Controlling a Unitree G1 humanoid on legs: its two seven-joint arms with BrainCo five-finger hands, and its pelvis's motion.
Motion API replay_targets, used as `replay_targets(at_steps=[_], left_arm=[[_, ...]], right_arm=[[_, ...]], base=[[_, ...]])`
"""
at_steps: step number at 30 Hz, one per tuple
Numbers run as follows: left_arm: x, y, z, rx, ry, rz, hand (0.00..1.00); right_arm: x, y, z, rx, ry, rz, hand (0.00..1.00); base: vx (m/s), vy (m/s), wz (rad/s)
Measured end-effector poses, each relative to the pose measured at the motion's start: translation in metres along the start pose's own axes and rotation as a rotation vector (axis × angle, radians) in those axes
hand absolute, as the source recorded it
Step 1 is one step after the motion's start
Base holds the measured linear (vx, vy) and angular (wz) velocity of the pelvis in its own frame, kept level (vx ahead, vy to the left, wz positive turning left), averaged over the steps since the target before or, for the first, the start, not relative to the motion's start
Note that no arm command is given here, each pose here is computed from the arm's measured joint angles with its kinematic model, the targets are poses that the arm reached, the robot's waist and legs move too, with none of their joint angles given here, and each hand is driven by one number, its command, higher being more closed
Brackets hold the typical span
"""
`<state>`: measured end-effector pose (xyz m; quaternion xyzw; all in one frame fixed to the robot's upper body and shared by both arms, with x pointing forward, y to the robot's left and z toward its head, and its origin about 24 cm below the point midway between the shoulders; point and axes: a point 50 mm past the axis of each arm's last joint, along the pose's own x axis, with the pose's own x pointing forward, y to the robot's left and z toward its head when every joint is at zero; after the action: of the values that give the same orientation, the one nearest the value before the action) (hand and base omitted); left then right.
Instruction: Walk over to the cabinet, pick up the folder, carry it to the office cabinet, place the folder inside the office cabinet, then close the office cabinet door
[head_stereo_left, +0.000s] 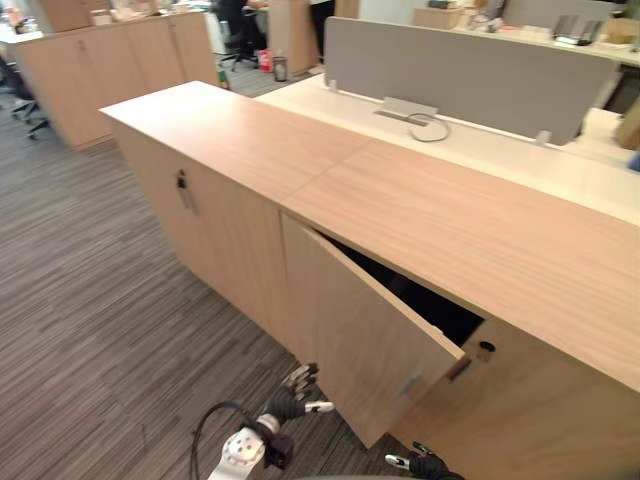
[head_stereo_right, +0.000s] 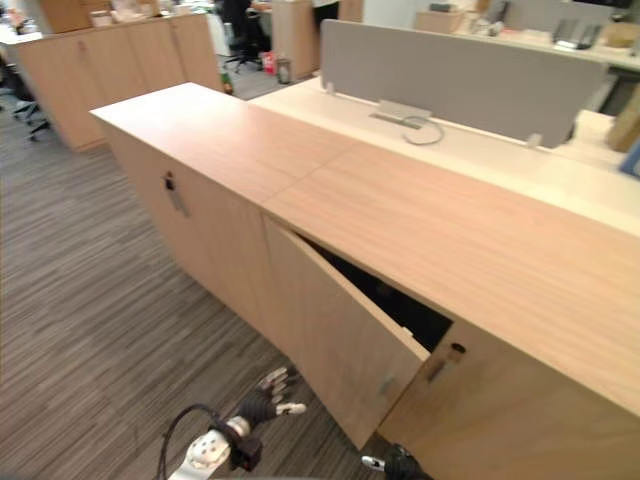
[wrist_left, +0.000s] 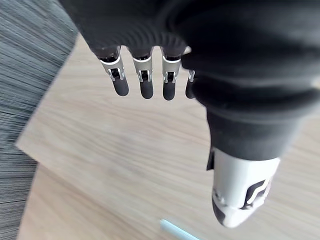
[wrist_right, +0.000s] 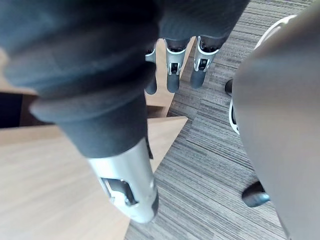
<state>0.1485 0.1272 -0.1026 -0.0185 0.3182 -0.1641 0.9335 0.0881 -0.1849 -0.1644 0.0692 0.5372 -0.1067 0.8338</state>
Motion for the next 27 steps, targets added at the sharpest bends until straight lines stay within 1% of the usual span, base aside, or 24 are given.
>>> replay_targets(at_steps=[1, 3, 4, 5, 7, 9, 10, 12, 13, 14, 18, 21, 24, 26, 27], left_arm=[[-0.001, 0.009, -0.013, -0.026, 0.062, 0.034, 0.0], [-0.008, 0.029, -0.05, -0.132, 0.238, 0.142, 0.0], [-0.01, 0.033, -0.057, -0.152, 0.273, 0.169, 0.0], [-0.013, 0.044, -0.065, -0.157, 0.324, 0.229, 0.0], [-0.025, 0.06, -0.078, -0.147, 0.403, 0.326, 0.0], [-0.026, 0.064, -0.076, -0.065, 0.414, 0.357, 0.0], [-0.027, 0.065, -0.076, -0.076, 0.407, 0.377, 0.0], [-0.029, 0.066, -0.076, -0.165, 0.374, 0.439, 0.0], [-0.032, 0.065, -0.078, -0.239, 0.362, 0.487, 0.0], [-0.034, 0.066, -0.08, -0.276, 0.357, 0.512, 0.0], [-0.036, 0.067, -0.081, -0.451, 0.302, 0.609, 0.0], [-0.047, 0.064, -0.093, -0.471, 0.334, 0.631, 0.0], [-0.06, 0.072, -0.101, -0.452, 0.36, 0.661, 0.0], [-0.062, 0.071, -0.103, -0.429, 0.373, 0.66, 0.0], [-0.063, 0.071, -0.104, -0.366, 0.398, 0.643, 0.0]], right_arm=[[0.0, 0.001, 0.001, 0.004, -0.004, 0.002, 0.0], [0.0, -0.001, -0.002, 0.045, 0.005, -0.012, 0.0], [0.0, -0.002, -0.003, 0.055, 0.013, -0.016, 0.0], [0.0, -0.005, -0.006, 0.08, 0.03, -0.026, 0.0], [0.002, -0.002, -0.006, 0.091, 0.044, -0.02, 0.0], [0.002, -0.008, -0.004, 0.087, 0.042, -0.032, 0.0], [0.002, -0.009, -0.003, 0.087, 0.043, -0.036, 0.0], [0.003, -0.012, -0.005, 0.103, 0.058, -0.049, 0.0], [0.003, -0.016, -0.007, 0.121, 0.066, -0.062, 0.0], [0.003, -0.016, -0.007, 0.123, 0.066, -0.066, 0.0], [0.005, -0.014, 0.0, 0.142, 0.059, -0.075, 0.0], [0.009, -0.01, 0.015, 0.126, 0.032, -0.069, 0.0], [0.008, 0.003, 0.009, 0.14, 0.037, -0.039, 0.0], [0.007, 0.003, 0.004, 0.145, 0.048, -0.039, 0.0], [0.006, 0.002, 0.001, 0.145, 0.054, -0.042, 0.0]], base=[[0.01, -0.048, -0.36], [0.04, -0.085, -0.28], [0.09, -0.13, -0.3], [0.08, -0.109, -0.37], [0.09, -0.17, -0.49], [0.14, -0.216, -0.52], [0.17, -0.228, -0.58], [0.15, -0.207, -0.51], [0.1, -0.132, -0.42], [0.16, -0.058, -0.46], [0.11, 0.124, -0.61], [0.02, 0.299, -1.07], [0.1, 0.166, -0.26], [0.14, 0.101, -0.1], [0.12, 0.047, -0.11]])
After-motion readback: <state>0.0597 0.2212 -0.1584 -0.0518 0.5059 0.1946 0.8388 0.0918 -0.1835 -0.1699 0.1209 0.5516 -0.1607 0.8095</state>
